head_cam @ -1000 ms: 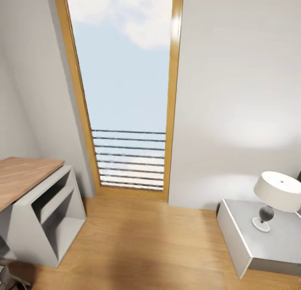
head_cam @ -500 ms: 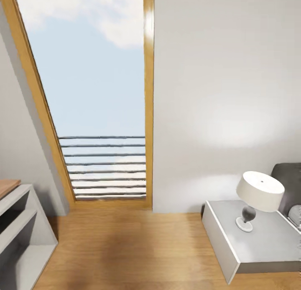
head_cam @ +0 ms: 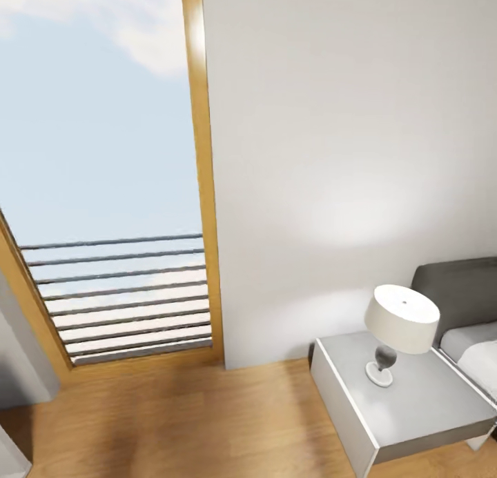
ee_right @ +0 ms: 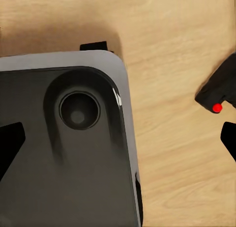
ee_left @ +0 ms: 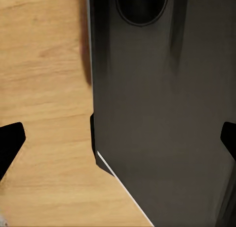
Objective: Attach the digital camera to the camera tripod in the bedroom.
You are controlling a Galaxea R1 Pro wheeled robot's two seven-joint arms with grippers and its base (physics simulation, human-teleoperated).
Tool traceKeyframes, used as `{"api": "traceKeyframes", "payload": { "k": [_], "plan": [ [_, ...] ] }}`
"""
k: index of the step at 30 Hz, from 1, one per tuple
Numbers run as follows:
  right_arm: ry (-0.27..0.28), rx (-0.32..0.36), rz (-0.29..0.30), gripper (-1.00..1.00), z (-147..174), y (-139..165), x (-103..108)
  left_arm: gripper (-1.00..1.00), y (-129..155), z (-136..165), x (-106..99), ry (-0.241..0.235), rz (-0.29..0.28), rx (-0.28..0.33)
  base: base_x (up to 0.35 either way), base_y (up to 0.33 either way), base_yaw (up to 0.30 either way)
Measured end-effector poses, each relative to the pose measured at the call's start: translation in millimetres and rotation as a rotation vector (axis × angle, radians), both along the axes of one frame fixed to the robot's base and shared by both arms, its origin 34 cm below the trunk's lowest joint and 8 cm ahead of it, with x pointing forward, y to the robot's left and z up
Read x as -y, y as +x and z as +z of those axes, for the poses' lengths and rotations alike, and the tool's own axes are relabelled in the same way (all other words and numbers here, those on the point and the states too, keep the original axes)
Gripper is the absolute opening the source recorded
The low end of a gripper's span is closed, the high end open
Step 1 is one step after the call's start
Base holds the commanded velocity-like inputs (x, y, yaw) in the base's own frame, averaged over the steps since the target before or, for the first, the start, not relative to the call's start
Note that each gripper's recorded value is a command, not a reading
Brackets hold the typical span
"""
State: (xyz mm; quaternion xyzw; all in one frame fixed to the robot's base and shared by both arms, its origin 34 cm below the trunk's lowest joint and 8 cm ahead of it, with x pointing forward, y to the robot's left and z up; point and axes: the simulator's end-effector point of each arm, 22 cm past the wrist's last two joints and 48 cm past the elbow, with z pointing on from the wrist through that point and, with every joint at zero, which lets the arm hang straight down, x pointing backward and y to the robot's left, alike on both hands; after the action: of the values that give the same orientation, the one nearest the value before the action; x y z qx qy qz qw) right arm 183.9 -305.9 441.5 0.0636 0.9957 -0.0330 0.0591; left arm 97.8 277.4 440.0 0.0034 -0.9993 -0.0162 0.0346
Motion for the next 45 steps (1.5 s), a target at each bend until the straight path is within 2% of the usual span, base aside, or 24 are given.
{"api": "traceKeyframes", "payload": {
  "k": [29, 36, 45],
  "plan": [
    [0.0, 0.0, 0.0, 1.0, 0.0, 0.0, 0.0, 1.0, 0.2, 0.2, -7.0, 0.009, -0.001, 0.001, 0.298, 0.194, -0.299],
    [0.0, -0.001, 0.001, 1.0, -0.1, 0.1, -0.1, 1.0, 0.3, 0.2, -7.3, 0.009, -0.001, 0.001, 0.222, 0.191, -0.098],
    [-0.001, -0.001, 0.002, 1.0, -0.1, 0.1, 0.1, 1.0, 0.3, 0.2, -8.0, 0.01, -0.001, 0.001, 0.038, 0.042, -0.064]
  ]
}}
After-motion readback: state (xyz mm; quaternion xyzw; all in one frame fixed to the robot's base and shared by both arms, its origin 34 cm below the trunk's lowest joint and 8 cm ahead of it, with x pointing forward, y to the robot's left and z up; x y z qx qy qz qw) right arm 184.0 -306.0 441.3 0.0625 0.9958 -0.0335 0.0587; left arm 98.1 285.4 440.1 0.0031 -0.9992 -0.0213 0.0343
